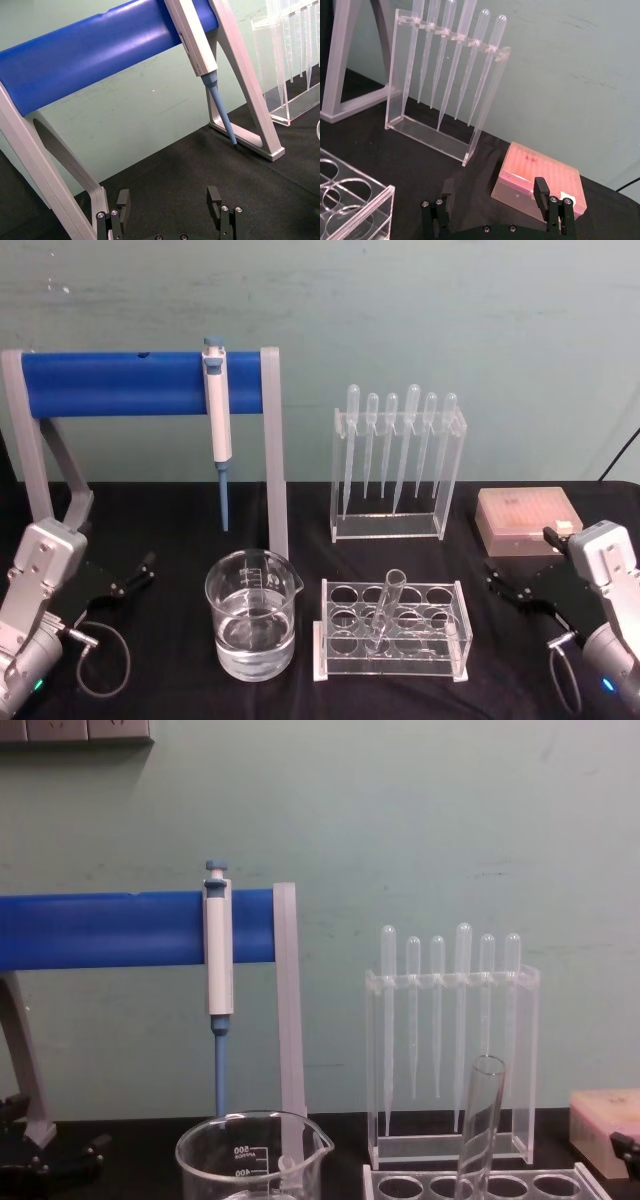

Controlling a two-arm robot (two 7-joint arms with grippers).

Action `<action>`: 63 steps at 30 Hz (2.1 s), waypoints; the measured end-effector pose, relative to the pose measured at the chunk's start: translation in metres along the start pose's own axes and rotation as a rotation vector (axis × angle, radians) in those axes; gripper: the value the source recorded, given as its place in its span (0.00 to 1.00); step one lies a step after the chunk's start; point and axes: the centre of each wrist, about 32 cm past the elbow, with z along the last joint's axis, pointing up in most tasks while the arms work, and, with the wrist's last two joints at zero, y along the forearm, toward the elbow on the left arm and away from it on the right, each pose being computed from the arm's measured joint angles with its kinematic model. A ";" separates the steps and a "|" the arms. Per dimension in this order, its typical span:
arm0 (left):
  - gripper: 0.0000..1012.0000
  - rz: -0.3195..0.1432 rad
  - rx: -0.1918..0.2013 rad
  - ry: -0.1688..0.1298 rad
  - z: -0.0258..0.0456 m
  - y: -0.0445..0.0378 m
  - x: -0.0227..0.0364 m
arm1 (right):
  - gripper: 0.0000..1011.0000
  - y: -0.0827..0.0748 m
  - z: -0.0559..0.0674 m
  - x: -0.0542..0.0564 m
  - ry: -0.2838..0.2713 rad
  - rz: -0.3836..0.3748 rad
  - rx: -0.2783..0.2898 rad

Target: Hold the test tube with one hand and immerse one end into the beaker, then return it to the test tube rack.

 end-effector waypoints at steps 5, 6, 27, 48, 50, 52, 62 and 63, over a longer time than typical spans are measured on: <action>0.99 0.000 0.000 0.000 0.0000 0.0000 0.0000 | 0.99 0.000 0.005 0.003 0.018 0.006 0.020; 0.99 0.000 0.000 0.000 0.0000 0.0000 0.0000 | 0.99 0.000 0.006 0.003 0.021 0.007 0.024; 0.99 0.000 0.000 0.000 0.0000 0.0000 0.0000 | 0.99 -0.028 0.034 0.066 0.049 0.397 0.206; 0.99 0.000 0.000 0.000 0.0000 0.0000 0.0000 | 0.99 -0.010 0.036 0.059 0.067 0.834 0.321; 0.99 0.000 0.000 0.000 0.0000 0.0000 0.0000 | 0.99 -0.005 0.038 0.056 0.076 0.845 0.317; 0.99 0.000 0.000 0.000 0.0000 0.0000 0.0000 | 0.99 -0.001 0.039 0.054 0.079 0.853 0.314; 0.99 0.000 0.000 0.000 0.0000 0.0000 0.0000 | 0.99 0.021 0.047 0.042 0.086 0.876 0.281; 0.99 0.000 0.000 0.000 0.0000 0.0000 0.0000 | 0.99 0.023 0.048 0.041 0.086 0.872 0.275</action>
